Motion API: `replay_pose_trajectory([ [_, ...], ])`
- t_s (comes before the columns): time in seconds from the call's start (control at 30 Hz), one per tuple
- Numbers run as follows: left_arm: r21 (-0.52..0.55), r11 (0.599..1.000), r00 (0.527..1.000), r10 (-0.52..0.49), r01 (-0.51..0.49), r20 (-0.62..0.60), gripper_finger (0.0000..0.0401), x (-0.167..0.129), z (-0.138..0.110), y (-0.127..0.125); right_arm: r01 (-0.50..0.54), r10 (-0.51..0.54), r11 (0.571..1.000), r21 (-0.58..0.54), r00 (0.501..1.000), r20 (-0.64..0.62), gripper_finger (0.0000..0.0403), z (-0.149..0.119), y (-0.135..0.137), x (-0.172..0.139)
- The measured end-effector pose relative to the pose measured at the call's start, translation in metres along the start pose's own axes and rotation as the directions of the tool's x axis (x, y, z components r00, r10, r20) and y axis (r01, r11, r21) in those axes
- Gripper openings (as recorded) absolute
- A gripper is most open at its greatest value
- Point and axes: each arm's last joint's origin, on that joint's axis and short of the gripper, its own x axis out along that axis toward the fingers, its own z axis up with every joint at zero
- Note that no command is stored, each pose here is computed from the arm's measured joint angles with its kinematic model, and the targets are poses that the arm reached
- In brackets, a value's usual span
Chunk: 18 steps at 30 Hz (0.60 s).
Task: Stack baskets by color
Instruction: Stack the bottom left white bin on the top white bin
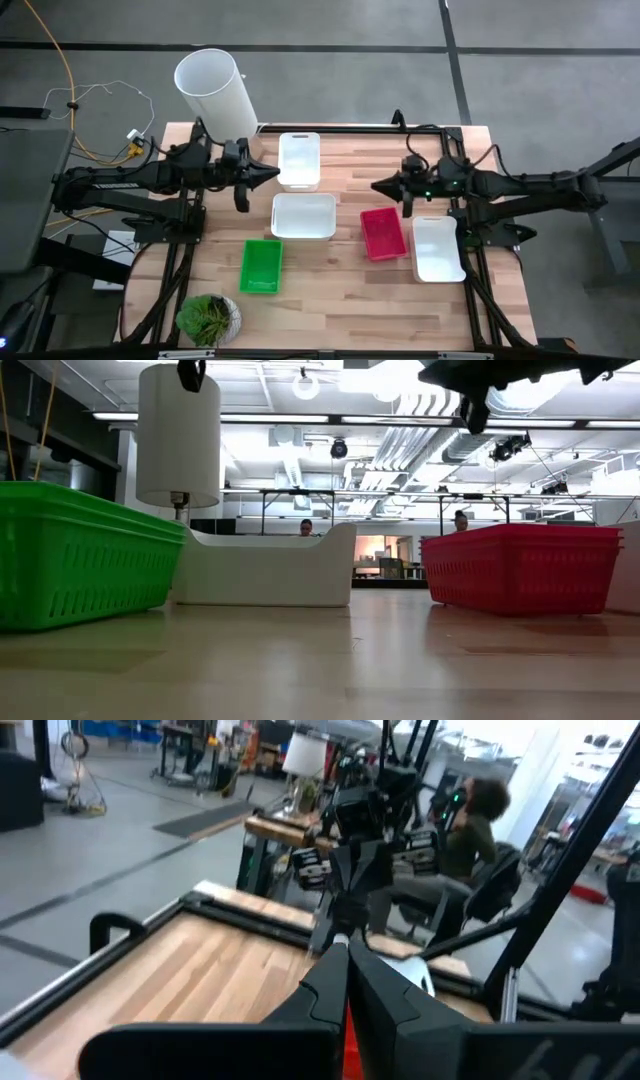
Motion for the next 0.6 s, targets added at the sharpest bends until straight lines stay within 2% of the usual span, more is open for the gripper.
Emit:
replay_pose_trajectory([
  [0.17,-0.025,1.0,1.0,0.004,-0.004,0.006,0.0,0.0,0.0005,0.0,0.038,-0.033,0.996,-0.078,0.998,0.062,0.0011,0.0044,-0.0004,-0.0001],
  [0.6,-0.019,0.999,0.998,0.028,-0.029,-0.054,0.0,-0.0001,-0.0055,0.0019,0.072,-0.068,0.996,-0.05,0.994,0.081,0.0022,0.0049,-0.0014,-0.0001],
])
